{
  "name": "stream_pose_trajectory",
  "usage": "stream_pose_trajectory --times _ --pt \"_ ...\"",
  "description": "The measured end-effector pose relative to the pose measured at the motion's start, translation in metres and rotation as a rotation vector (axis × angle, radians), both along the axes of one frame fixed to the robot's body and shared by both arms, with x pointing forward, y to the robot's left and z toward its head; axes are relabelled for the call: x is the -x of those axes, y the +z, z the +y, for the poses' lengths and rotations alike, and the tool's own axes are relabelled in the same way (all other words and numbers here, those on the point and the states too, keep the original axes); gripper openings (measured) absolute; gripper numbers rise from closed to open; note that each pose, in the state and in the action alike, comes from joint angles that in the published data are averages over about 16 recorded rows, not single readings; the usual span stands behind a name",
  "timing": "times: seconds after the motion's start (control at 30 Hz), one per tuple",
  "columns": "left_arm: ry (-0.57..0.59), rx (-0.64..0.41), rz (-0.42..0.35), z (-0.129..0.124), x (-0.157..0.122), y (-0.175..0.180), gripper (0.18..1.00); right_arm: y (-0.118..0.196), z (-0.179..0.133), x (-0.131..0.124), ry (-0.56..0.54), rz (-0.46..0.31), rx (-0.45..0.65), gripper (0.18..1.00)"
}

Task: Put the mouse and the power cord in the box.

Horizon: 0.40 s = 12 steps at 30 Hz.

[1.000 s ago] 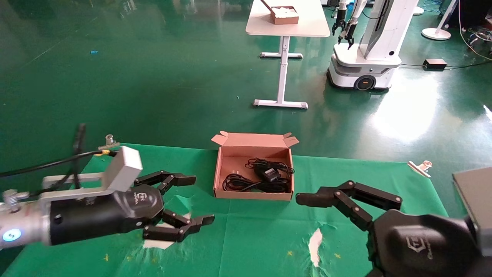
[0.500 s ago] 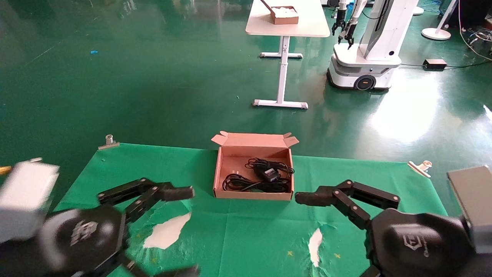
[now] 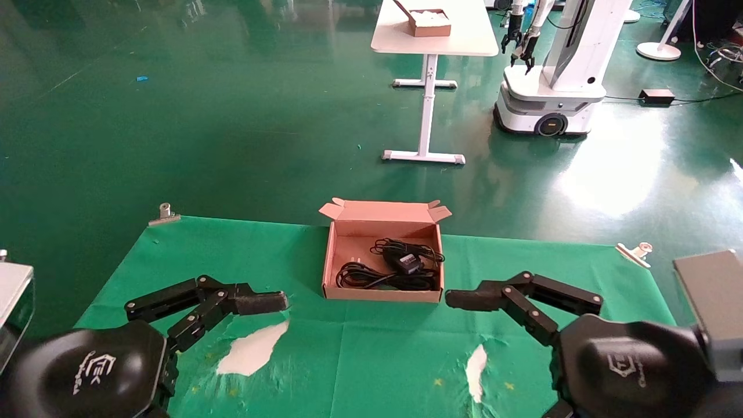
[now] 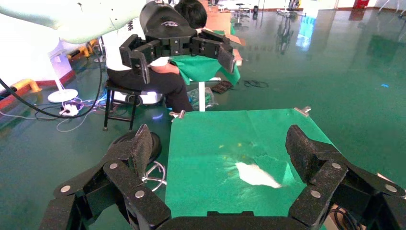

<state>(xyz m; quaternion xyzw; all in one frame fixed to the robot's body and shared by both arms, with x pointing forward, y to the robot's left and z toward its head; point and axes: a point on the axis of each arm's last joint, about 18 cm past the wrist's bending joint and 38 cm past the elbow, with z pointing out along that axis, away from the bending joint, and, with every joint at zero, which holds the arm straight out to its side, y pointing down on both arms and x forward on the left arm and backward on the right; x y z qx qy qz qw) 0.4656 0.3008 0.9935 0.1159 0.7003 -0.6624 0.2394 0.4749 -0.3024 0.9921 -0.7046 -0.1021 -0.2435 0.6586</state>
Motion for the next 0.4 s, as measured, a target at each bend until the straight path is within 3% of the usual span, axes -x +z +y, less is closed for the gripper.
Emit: stream_pose_trajectory --times 0.4 --pt "0.016 -0.002 0.008 -0.0004 -0.0053 -0.0008 1.001 0.0 0.0001 -0.0003 0.0 0.0 0.0 1.001"
